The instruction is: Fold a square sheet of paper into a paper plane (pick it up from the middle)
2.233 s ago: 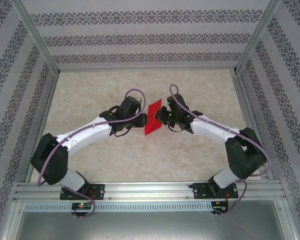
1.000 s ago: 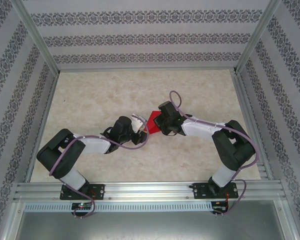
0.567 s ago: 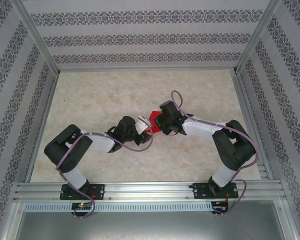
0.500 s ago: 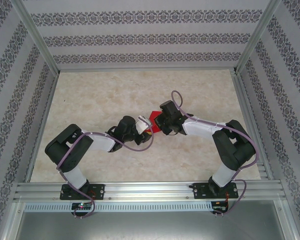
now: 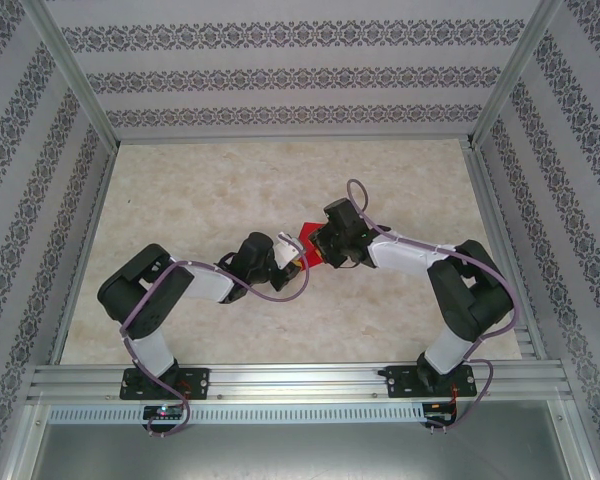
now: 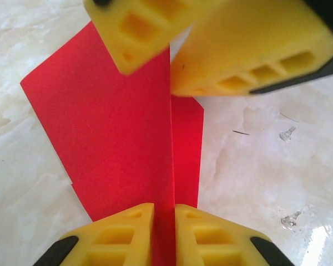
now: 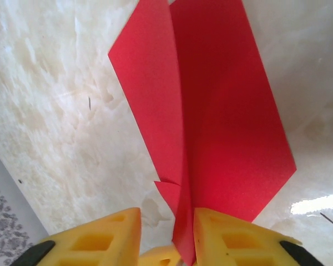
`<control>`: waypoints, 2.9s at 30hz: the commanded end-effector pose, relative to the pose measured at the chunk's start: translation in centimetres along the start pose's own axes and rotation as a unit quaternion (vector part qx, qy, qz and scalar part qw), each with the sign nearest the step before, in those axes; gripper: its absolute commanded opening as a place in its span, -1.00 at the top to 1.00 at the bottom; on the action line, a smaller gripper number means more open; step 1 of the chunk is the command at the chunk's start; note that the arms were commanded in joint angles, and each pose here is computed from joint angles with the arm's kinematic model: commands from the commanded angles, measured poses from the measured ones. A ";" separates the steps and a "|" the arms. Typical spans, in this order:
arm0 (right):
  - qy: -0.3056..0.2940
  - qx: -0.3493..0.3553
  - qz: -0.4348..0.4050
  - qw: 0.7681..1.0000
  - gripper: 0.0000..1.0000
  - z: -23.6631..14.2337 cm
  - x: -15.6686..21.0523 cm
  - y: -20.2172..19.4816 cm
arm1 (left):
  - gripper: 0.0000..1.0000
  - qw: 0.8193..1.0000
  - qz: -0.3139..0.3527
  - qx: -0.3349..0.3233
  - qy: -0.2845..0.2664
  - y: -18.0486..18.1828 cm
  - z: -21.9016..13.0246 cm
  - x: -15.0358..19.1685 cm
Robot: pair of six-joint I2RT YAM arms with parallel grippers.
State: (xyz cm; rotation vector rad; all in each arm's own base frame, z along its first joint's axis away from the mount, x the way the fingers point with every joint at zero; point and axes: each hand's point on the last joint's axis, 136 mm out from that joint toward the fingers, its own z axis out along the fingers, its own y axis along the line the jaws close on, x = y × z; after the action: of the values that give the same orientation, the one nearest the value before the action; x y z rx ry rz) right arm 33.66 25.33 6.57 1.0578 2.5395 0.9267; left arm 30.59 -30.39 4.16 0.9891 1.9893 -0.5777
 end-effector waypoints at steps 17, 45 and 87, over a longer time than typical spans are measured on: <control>0.035 -0.118 -0.216 0.969 0.06 -1.6 -0.1 0.2 | 0.79 0.963 -0.266 0.040 -0.031 -0.4 0.1 -1.0; 0.088 -0.096 -0.277 0.952 0.13 2.3 0.6 -0.6 | 0.77 0.899 -0.433 0.070 -0.017 0.1 0.2 -0.6; 0.087 0.112 -0.256 0.956 0.03 5.1 -1.0 -8.7 | 0.09 0.888 -0.459 0.010 0.000 3.0 -3.5 -1.1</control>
State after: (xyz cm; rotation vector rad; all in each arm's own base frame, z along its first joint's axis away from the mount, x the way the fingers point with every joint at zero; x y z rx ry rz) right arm 33.96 25.80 2.16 0.2670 2.7487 0.9217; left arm 31.86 -27.68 7.46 -0.0144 2.3410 -1.1472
